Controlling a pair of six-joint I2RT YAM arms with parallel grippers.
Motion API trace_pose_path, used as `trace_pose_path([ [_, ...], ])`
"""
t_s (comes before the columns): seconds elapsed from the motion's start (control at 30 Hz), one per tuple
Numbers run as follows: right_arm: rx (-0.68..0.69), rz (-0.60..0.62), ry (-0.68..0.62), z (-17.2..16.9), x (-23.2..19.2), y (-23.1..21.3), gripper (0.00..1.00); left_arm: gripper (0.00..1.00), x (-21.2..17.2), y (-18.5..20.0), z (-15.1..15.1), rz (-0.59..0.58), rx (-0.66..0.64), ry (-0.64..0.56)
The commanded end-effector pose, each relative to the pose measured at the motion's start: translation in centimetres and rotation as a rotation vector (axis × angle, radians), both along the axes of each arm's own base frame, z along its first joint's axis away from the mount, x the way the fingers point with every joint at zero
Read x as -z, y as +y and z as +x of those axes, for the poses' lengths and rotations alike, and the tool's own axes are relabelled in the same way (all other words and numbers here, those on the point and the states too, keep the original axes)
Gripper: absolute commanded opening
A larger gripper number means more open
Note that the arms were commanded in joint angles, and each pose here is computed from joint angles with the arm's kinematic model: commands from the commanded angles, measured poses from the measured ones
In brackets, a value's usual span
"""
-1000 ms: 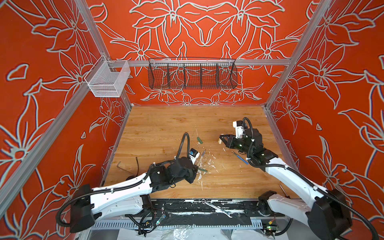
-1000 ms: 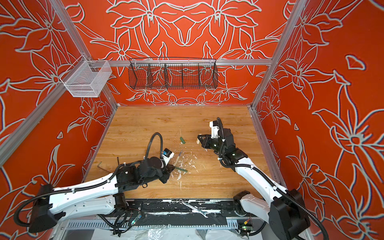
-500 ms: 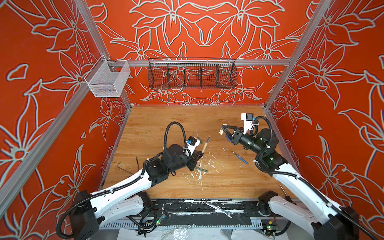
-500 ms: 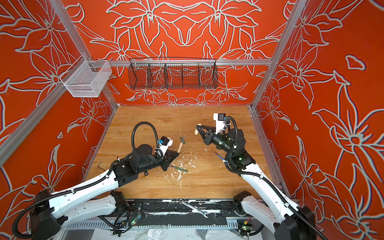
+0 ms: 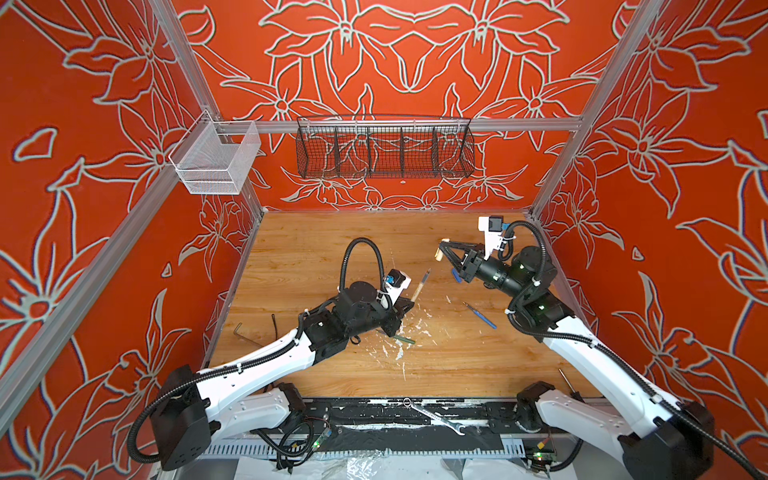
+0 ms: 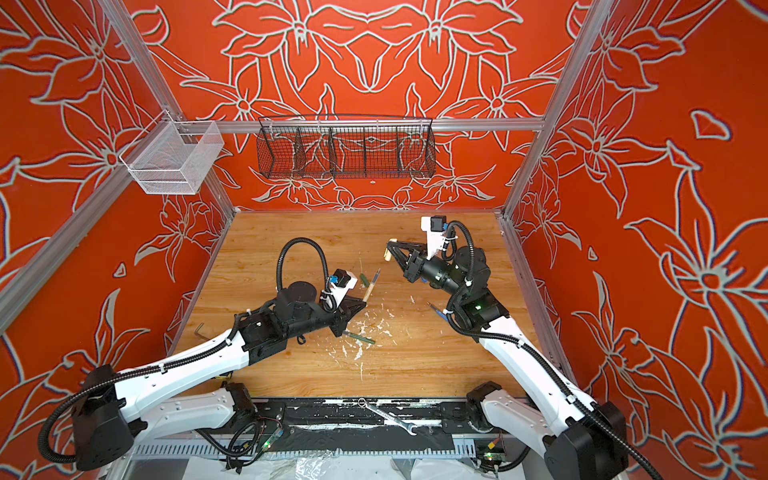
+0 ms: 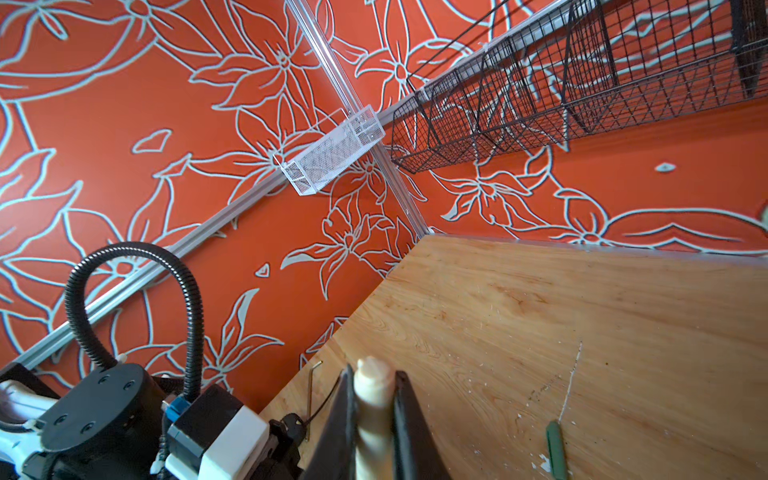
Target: Insert the pens into the pen caps
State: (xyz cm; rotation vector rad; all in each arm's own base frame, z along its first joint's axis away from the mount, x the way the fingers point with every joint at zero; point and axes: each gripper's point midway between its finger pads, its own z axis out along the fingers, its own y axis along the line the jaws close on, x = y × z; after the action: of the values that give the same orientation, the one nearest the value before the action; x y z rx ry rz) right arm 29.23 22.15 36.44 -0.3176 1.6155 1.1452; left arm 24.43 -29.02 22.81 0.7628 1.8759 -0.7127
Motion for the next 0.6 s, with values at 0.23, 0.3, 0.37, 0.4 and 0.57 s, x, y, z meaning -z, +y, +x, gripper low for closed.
trace_pose_path([
  [0.23,0.038,-0.107,-0.047,0.4,0.0,-0.1,0.00,0.00,-0.4,2.0,3.3,0.148,-0.216,-0.241],
  [0.3,0.028,-0.114,-0.062,0.5,0.0,0.5,0.00,0.00,-0.4,1.5,3.1,0.133,-0.193,-0.249],
  [0.37,0.014,-0.113,-0.089,0.4,-0.2,1.2,0.00,0.00,-0.8,1.1,2.8,0.095,-0.175,-0.247],
  [0.4,0.014,-0.104,-0.098,0.4,-0.3,1.3,0.00,0.00,-0.9,1.0,2.7,0.080,-0.166,-0.248],
  [0.57,0.017,-0.027,-0.138,0.4,-1.1,1.6,0.00,0.00,-1.7,1.0,2.1,0.038,-0.151,-0.249],
])
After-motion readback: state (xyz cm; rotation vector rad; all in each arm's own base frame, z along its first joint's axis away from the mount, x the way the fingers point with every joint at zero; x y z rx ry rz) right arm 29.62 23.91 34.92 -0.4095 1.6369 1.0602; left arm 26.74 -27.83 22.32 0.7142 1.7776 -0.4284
